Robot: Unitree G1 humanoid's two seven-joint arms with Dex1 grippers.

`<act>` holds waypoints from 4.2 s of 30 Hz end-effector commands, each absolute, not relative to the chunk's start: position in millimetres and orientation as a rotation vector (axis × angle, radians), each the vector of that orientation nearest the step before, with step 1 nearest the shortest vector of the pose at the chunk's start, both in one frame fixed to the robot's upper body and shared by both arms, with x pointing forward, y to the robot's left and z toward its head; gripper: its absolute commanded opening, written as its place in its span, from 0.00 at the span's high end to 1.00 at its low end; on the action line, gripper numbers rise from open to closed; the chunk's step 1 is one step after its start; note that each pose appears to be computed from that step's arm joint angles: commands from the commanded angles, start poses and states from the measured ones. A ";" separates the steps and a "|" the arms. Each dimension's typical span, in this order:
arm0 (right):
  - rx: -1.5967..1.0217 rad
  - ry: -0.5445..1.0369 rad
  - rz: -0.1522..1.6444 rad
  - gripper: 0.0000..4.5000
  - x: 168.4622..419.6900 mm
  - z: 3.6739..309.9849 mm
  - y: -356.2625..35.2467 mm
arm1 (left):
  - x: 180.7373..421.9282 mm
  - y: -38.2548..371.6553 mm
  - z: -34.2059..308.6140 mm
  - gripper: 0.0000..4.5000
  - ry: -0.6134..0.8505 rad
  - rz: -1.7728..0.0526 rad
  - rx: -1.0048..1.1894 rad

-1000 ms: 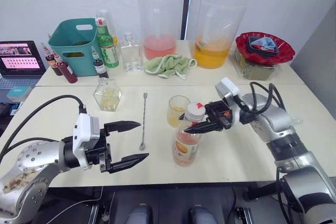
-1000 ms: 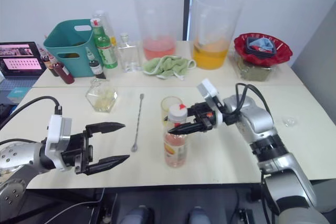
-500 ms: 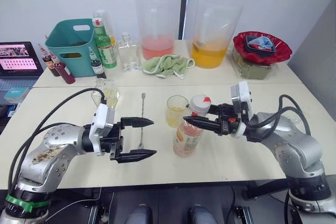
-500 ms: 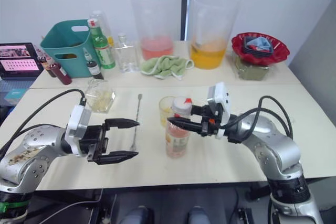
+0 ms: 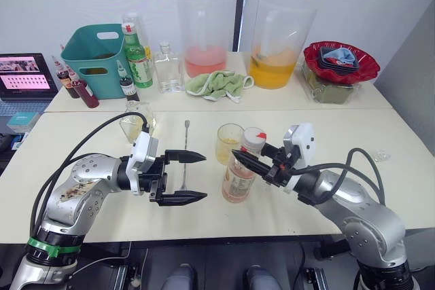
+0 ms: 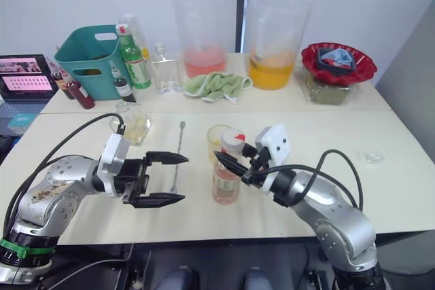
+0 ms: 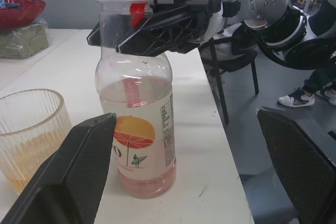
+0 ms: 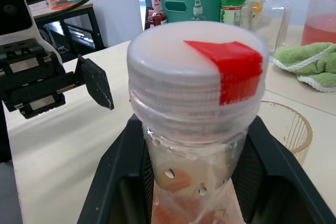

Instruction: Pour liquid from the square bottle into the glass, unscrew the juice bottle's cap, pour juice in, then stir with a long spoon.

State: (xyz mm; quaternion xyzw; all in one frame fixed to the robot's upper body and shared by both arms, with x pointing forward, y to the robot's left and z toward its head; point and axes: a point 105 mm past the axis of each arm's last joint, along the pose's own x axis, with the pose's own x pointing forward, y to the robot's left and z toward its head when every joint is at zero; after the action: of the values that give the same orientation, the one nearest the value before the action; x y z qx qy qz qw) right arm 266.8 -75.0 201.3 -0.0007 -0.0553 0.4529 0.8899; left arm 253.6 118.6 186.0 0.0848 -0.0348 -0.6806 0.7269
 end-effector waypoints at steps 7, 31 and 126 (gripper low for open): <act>-0.004 -0.124 1.123 0.23 253.7 212.4 -71.4 | 250.4 121.6 193.4 0.00 -0.126 -1.474 0.232; -0.310 -0.131 1.813 0.02 300.0 216.6 -89.9 | 221.1 147.3 196.4 0.00 -0.110 -1.185 0.271; -0.166 -0.155 1.542 0.26 278.8 216.9 -75.4 | 237.5 137.2 194.8 0.00 -0.134 -1.304 0.260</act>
State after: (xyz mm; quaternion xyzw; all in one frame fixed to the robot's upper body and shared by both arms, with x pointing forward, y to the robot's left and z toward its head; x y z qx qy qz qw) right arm 280.6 -76.2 202.4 -0.0688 -0.0428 0.6938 0.7156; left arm 241.2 136.7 186.5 0.1095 -0.0463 -0.6052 0.7872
